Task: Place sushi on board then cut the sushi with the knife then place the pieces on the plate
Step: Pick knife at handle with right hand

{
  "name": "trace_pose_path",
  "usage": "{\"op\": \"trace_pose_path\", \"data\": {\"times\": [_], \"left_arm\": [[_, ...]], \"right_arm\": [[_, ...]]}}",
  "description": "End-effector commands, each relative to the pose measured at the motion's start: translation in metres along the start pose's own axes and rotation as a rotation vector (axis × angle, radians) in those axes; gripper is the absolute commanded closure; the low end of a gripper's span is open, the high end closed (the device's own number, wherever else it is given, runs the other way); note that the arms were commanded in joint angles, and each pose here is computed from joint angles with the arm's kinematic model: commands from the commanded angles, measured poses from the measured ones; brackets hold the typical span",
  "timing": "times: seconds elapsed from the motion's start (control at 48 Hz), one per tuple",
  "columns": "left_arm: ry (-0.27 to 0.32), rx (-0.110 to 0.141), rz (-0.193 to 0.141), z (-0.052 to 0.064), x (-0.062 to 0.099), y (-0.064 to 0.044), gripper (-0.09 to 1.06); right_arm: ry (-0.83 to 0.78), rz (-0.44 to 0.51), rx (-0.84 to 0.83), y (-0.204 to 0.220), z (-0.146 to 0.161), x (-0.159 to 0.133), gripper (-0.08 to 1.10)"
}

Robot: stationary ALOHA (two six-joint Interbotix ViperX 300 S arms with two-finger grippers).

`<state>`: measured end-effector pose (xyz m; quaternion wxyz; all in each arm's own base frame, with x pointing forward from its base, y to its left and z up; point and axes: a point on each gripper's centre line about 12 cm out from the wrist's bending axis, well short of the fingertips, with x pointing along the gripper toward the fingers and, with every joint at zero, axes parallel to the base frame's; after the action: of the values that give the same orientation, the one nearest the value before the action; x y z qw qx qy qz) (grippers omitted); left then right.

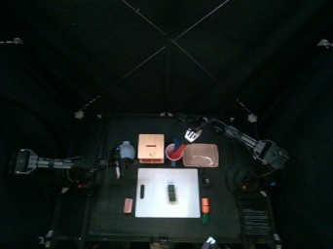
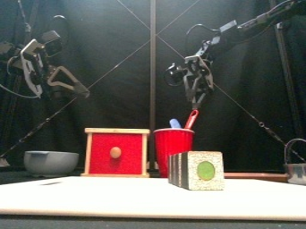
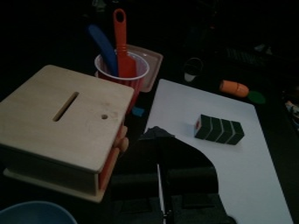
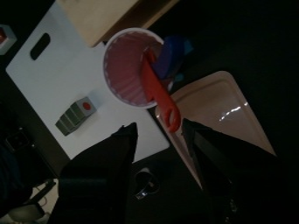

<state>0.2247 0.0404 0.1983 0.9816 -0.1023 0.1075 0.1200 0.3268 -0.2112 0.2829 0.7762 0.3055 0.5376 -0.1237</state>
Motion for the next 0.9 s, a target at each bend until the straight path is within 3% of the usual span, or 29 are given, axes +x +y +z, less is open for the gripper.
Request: {"op": "trace_pose_path", "data": {"times": [0.021, 0.229, 0.896], "left_arm": [[-0.013, -0.014, 0.007, 0.004, 0.001, 0.001, 0.98], [-0.005, -0.026, 0.015, 0.000, 0.000, 0.002, 0.98], [0.008, -0.024, 0.018, -0.005, -0.001, 0.003, 0.98]], "right_arm": [[0.021, -0.004, -0.028, -0.001, 0.011, -0.008, 0.22], [0.096, -0.062, -0.053, -0.011, 0.024, 0.005, 0.22], [0.252, -0.006, -0.084, 0.008, 0.025, 0.048, 0.22]]}}
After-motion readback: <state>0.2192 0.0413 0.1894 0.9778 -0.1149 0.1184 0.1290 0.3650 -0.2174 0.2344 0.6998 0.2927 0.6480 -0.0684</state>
